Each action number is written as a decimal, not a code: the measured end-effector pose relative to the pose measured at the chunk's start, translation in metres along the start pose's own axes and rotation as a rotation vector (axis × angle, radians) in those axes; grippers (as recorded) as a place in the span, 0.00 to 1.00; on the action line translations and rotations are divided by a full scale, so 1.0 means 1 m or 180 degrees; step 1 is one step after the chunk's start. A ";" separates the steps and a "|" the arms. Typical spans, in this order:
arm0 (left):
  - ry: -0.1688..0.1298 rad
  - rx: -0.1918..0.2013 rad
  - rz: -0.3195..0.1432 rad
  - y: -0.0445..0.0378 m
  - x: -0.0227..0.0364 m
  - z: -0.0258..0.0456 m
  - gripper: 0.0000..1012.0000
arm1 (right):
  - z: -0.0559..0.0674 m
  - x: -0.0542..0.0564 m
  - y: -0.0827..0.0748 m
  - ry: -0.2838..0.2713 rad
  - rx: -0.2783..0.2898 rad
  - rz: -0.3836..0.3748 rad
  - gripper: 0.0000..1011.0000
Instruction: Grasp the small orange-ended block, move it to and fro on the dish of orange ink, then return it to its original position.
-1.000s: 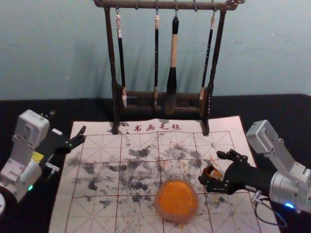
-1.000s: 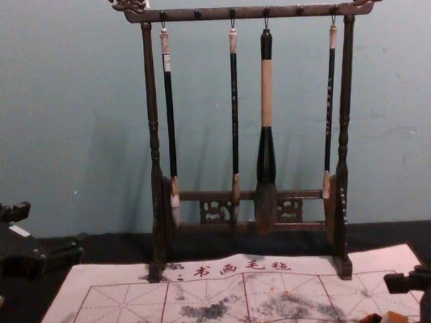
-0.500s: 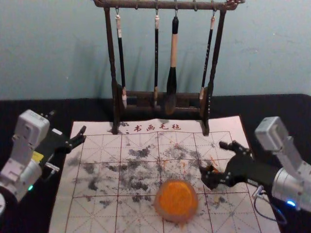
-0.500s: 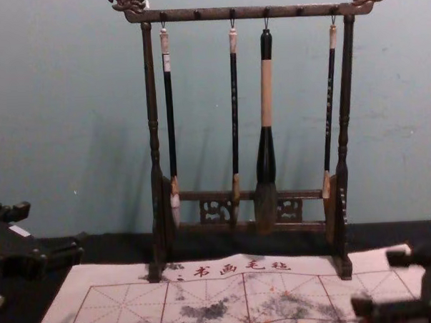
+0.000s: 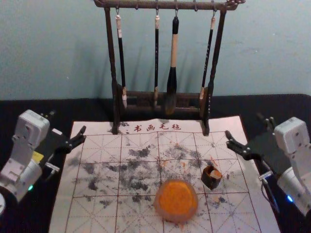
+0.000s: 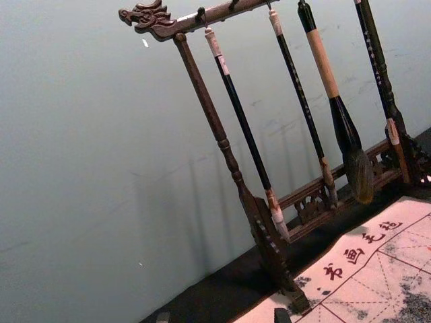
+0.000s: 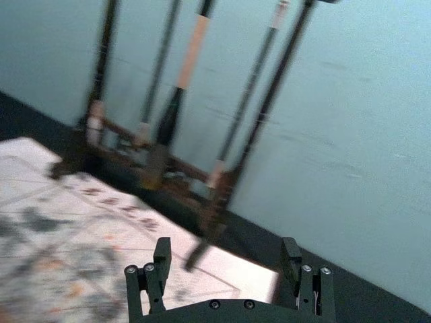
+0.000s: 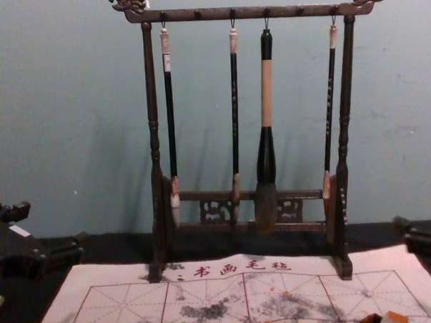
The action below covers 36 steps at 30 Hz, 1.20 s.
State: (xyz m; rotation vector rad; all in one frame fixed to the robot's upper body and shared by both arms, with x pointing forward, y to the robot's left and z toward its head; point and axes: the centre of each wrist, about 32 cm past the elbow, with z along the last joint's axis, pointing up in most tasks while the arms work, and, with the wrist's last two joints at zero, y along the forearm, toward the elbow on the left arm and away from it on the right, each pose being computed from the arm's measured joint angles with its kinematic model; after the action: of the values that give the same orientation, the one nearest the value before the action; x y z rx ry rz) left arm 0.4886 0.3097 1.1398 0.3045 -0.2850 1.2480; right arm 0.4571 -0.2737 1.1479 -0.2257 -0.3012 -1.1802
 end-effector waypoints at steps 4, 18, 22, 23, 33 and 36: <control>0.0000 0.0000 0.0000 0.0000 0.0000 0.0000 0.99 | -0.017 -0.009 -0.002 -0.0095 -0.0052 -0.0322 0.99; 0.0000 0.0000 0.0000 0.0000 0.0000 0.0000 0.99 | -0.068 -0.031 0.001 -0.0183 -0.0546 -0.0697 0.99; 0.0000 0.0000 0.0000 0.0000 0.0000 0.0000 0.99 | -0.068 -0.030 0.001 -0.0186 -0.0550 -0.0701 0.99; 0.0000 0.0000 0.0000 0.0000 0.0000 0.0000 0.99 | -0.067 -0.030 0.001 -0.0187 -0.0547 -0.0700 0.99; 0.0000 0.0000 0.0000 0.0000 0.0000 0.0000 0.99 | -0.066 -0.030 0.001 -0.0199 -0.0523 -0.0690 0.99; 0.0000 0.0000 0.0000 0.0000 0.0000 0.0000 0.99 | -0.065 -0.030 0.001 -0.0200 -0.0518 -0.0688 0.99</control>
State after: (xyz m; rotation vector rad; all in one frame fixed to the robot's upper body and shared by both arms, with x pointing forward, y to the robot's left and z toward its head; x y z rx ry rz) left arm 0.4886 0.3097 1.1398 0.3045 -0.2850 1.2480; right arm 0.4550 -0.2691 1.0762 -0.3801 -0.2899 -1.4152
